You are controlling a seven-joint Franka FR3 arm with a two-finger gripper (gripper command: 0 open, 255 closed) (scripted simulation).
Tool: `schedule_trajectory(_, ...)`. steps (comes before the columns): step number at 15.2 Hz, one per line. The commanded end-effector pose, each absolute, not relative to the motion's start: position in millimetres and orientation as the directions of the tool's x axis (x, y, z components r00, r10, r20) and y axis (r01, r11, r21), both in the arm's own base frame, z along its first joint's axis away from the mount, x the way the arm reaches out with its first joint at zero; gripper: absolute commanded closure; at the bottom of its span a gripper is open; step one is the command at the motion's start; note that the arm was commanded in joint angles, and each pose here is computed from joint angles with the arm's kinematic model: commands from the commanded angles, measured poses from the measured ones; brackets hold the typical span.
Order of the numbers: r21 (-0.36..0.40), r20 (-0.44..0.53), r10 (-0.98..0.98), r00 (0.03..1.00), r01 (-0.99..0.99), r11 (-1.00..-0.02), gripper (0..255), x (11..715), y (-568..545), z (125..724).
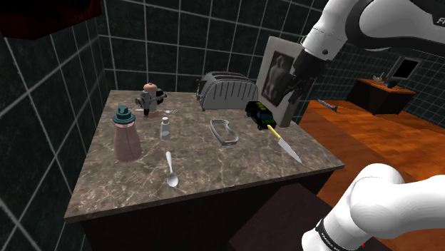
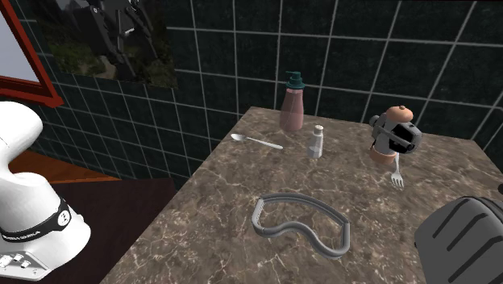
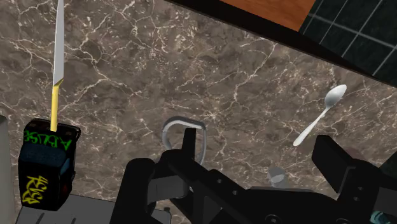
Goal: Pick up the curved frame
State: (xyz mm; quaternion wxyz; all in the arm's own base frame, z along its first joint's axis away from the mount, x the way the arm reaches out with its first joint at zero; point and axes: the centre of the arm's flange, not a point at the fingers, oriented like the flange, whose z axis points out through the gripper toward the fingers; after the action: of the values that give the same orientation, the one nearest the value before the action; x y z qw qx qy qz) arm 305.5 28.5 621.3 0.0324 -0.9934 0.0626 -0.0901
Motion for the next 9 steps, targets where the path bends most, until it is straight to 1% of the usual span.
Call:
schedule_trajectory(1,-0.076,0.175,-0.13,0.976,-0.118,-0.99,0,305,29,621)
schedule_trajectory(9,-0.038,0.14,-0.109,0.984,-0.104,-0.994,0,385,4,552)
